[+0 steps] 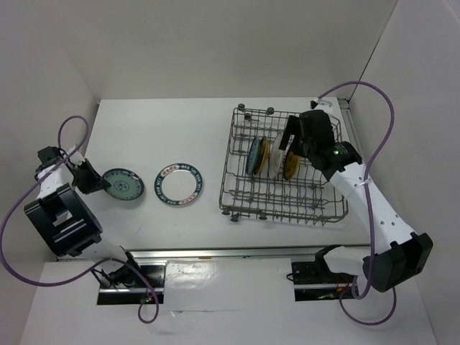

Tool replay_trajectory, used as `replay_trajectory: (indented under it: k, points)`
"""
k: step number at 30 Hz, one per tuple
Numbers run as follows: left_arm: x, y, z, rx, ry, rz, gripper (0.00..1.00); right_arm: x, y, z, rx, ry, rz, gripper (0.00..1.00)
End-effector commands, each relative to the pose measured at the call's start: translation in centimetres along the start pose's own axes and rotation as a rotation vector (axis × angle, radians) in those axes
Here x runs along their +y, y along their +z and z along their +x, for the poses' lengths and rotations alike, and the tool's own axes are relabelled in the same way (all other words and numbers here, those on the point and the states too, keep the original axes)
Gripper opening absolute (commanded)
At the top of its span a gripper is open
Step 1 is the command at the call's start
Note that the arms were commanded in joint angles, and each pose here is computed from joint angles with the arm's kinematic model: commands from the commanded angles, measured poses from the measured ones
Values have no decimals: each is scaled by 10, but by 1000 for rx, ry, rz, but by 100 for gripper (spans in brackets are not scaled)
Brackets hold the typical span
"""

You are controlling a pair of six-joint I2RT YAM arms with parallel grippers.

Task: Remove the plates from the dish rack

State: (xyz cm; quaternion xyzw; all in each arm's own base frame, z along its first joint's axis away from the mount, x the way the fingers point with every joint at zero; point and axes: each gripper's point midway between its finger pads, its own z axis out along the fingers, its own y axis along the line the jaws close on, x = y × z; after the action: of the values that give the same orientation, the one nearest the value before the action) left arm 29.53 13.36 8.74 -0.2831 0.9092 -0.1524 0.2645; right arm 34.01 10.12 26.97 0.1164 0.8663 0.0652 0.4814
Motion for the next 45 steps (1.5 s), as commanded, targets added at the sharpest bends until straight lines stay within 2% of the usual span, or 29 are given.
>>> replay_trajectory:
  k: [1, 4, 5, 6, 7, 11, 15, 21, 23, 26, 31, 32, 34, 35, 36, 38, 42, 45]
  points:
    - [6, 13, 0, 12, 11, 23, 0, -20, 3, 17, 58, -2, 48, 86]
    - [8, 28, 16, 84, -29, 54, 0, -24, 8, 24, 73, 1, 32, 86]
    - [8, 30, 18, 95, -36, 63, 4, -23, 10, 25, 69, 3, 30, 86]
    - [12, 31, 19, 99, -48, 60, 15, -26, 12, 30, 85, 5, 32, 86]
    - [13, 34, 21, 110, -54, 60, 21, -25, 13, 28, 77, 7, 28, 86]
    - [21, 39, 30, 131, -54, 28, 42, -35, 20, 37, 103, 8, 58, 86]
    - [27, 41, 32, 139, -47, 7, 55, -57, 31, 46, 133, 4, 155, 86]
    - [26, 34, 32, 126, -9, -2, 65, -60, 61, 62, 167, -32, 146, 86]
    - [24, 26, 26, 104, 4, -13, 66, -60, 69, 68, 185, -37, 154, 83]
    - [18, 5, 13, 46, 43, -39, 66, -64, 88, 68, 188, -17, 174, 72]
    - [-3, -39, -13, -79, 114, -53, 66, -66, 119, 83, 232, -19, 189, 62]
    - [-14, -52, -16, -112, 156, -25, 66, -68, 124, 82, 235, -15, 198, 57]
    - [-28, -68, -25, -156, 232, 12, 67, -72, 131, 88, 274, -28, 228, 44]
    - [-43, -74, -20, -148, 263, 75, 67, -75, 131, 89, 280, -23, 251, 23]
    - [-53, -80, -20, -153, 298, 103, 69, -77, 129, 87, 283, -27, 266, 13]
    - [-80, -96, -21, -174, 400, 162, 75, -82, 121, 82, 266, -22, 294, 0]
    - [-121, -112, -8, -142, 507, 267, 83, -86, 92, 37, 127, -48, 333, 0]
    - [-144, -122, 3, -105, 567, 345, 87, -86, 60, -19, -21, -78, 363, 0]
